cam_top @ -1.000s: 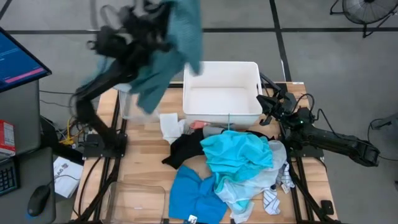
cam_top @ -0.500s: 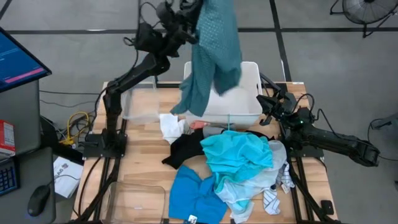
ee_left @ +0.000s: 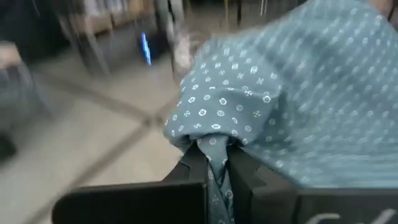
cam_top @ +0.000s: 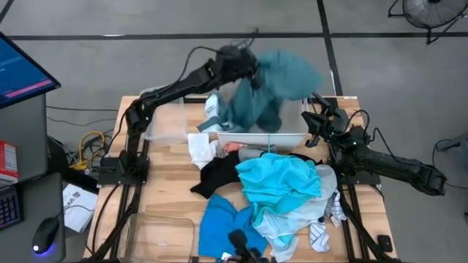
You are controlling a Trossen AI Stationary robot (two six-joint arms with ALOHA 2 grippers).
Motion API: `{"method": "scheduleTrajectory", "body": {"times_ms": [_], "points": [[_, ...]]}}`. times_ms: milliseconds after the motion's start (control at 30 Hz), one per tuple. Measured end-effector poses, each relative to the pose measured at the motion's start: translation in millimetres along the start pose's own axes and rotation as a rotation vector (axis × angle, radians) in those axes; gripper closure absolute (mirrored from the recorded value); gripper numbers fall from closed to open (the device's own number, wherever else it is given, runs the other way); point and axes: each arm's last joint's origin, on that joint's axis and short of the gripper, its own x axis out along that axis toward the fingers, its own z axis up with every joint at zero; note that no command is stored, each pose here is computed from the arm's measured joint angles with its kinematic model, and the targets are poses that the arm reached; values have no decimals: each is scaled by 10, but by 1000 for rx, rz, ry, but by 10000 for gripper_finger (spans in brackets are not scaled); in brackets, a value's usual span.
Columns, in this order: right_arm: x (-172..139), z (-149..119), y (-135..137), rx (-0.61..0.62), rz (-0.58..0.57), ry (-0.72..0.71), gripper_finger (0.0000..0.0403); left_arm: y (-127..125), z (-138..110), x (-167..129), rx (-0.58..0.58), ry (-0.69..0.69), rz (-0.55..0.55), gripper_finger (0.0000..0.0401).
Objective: Pick & Place Cloths
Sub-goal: Put the blue patterned polo shirt into the white laundry organizer
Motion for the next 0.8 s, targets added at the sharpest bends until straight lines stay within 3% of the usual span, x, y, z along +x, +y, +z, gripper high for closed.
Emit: {"method": "scheduleTrajectory", "body": {"times_ms": [167,300,533,667,800], "points": [[0,1,0,0,0,0,365,-106,-402,12,25,283,-36,393],[0,0,0,0,0,0,365,-288,-454,-118,45,385,-133,364],[0,-1,0,0,0,0,365,-550,-216,-454,195,309,-243,255],[1,0,0,0,0,0,365,-539,55,-845,195,237,-259,171],[1,1,0,0,0,0,365,-441,282,-1456,164,241,-153,100]]}}
